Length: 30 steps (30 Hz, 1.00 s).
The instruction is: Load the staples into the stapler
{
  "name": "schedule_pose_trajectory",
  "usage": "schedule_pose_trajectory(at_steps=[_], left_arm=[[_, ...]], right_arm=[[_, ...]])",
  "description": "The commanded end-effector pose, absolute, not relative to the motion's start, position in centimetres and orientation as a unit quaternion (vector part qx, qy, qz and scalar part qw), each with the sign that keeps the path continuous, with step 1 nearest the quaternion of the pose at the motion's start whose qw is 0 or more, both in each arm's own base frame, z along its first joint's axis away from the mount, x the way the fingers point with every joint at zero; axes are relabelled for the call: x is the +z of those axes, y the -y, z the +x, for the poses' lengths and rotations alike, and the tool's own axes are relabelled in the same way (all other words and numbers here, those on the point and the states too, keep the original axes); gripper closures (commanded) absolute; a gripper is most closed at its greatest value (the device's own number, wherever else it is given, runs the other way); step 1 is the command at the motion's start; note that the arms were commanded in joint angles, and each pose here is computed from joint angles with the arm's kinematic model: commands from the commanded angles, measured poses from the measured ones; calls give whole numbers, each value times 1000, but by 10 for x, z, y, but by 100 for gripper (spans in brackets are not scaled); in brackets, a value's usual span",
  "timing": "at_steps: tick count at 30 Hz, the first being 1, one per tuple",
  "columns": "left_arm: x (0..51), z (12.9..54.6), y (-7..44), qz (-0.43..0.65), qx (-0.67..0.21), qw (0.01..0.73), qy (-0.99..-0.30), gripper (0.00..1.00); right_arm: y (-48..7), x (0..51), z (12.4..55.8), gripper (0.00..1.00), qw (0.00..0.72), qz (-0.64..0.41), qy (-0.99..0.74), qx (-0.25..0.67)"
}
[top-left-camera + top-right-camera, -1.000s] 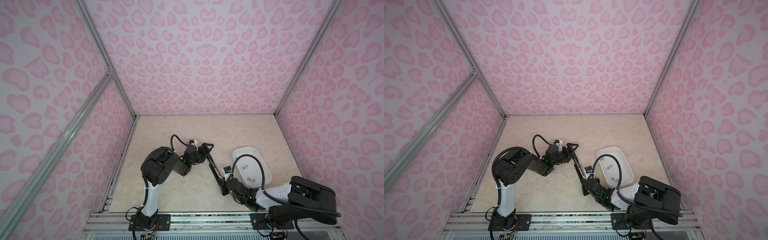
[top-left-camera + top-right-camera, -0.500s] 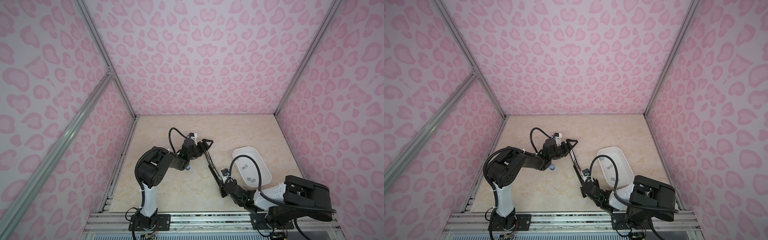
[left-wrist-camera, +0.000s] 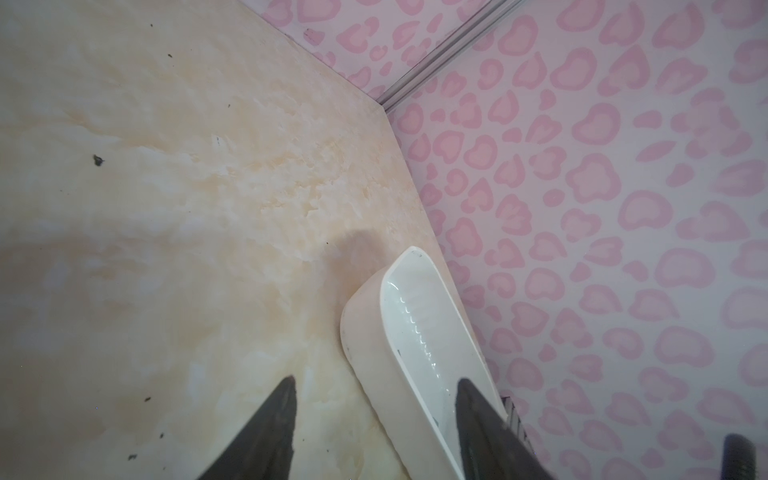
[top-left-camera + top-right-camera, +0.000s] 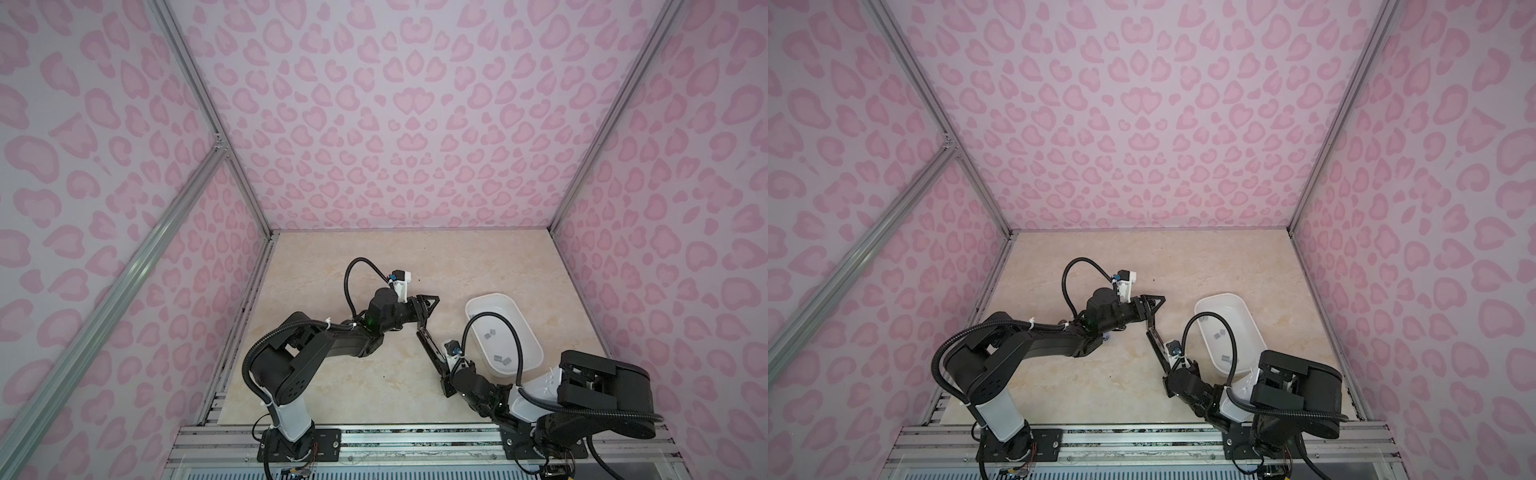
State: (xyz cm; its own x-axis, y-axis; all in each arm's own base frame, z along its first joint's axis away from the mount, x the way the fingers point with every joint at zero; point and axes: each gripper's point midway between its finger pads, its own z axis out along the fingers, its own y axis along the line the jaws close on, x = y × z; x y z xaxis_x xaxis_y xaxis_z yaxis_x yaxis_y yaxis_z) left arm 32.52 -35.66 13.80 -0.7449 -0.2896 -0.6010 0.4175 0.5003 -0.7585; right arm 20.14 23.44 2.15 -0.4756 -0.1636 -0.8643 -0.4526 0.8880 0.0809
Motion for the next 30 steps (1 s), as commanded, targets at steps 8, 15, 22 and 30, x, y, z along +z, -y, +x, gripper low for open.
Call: schedule_pose_trajectory(at_steps=[8, 15, 22, 30], left_arm=[[133, 296, 363, 106, -396, 432, -803, 36], [130, 281, 377, 134, -364, 449, -805, 34], [121, 268, 392, 150, -353, 450, -806, 33], [109, 252, 410, 169, -337, 452, -808, 34]], right_arm=[[-221, 19, 194, 70, 483, -182, -846, 137], [-209, 34, 188, 64, 502, -168, -837, 136], [-190, 46, 183, 62, 515, -144, -832, 151], [-178, 55, 177, 59, 520, -136, -826, 172]])
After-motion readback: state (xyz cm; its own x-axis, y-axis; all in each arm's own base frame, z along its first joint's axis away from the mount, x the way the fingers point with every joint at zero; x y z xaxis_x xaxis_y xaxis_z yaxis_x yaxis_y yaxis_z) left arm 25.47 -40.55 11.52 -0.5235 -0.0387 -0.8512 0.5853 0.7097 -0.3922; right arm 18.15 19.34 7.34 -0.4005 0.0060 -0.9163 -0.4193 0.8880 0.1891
